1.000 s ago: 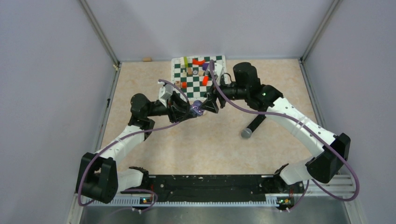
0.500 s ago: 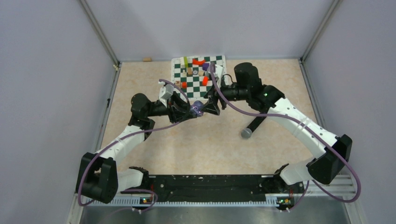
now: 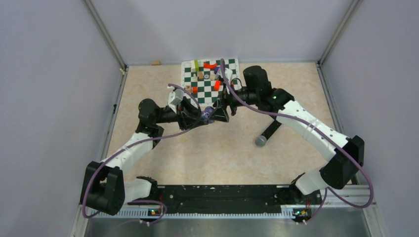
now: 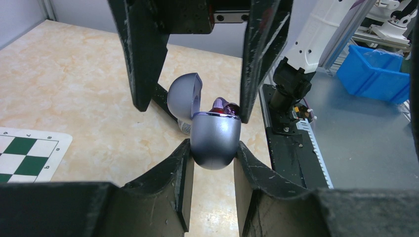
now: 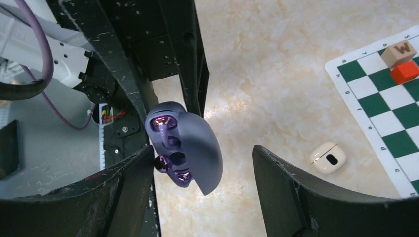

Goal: Insert the wireless bluetooth earbuds into the charging case
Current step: Adjust the right earbud in the right side groove of the charging case.

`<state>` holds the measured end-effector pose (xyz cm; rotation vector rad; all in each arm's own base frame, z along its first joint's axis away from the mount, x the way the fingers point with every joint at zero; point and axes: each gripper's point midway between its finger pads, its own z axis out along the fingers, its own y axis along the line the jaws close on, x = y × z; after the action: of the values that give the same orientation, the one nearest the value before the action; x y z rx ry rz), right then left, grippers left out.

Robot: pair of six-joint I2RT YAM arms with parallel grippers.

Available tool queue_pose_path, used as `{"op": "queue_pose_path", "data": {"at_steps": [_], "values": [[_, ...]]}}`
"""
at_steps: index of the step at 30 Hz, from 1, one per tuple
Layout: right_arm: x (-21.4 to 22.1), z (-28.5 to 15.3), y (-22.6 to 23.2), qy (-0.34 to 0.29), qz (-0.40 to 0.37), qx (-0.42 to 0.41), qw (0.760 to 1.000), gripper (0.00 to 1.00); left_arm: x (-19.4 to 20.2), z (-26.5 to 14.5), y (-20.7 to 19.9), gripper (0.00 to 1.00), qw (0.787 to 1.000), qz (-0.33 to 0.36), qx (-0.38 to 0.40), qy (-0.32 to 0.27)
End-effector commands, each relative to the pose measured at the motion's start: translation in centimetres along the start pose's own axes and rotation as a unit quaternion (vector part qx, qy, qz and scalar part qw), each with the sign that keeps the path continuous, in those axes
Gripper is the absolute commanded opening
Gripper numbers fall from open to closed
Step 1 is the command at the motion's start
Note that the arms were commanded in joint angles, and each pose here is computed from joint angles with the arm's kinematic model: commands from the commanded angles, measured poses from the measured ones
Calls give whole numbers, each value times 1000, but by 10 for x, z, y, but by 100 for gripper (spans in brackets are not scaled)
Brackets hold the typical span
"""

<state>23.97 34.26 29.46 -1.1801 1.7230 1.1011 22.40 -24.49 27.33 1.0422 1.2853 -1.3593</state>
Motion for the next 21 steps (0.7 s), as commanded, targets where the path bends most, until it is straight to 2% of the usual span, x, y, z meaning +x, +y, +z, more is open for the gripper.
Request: {"op": "queue_pose_path", "data": {"at_steps": [1, 15, 21], "values": [[-11, -4, -10, -27, 48, -4, 998, 72, -19, 1, -11, 0, 998, 55, 14, -12], [-2, -5, -5, -26, 85, -53, 995, 71, -21, 1, -11, 0, 998, 59, 18, -13], [-14, -11, -2, -53, 107, -70, 990, 72, -21, 1, -11, 0, 998, 58, 17, -13]]}}
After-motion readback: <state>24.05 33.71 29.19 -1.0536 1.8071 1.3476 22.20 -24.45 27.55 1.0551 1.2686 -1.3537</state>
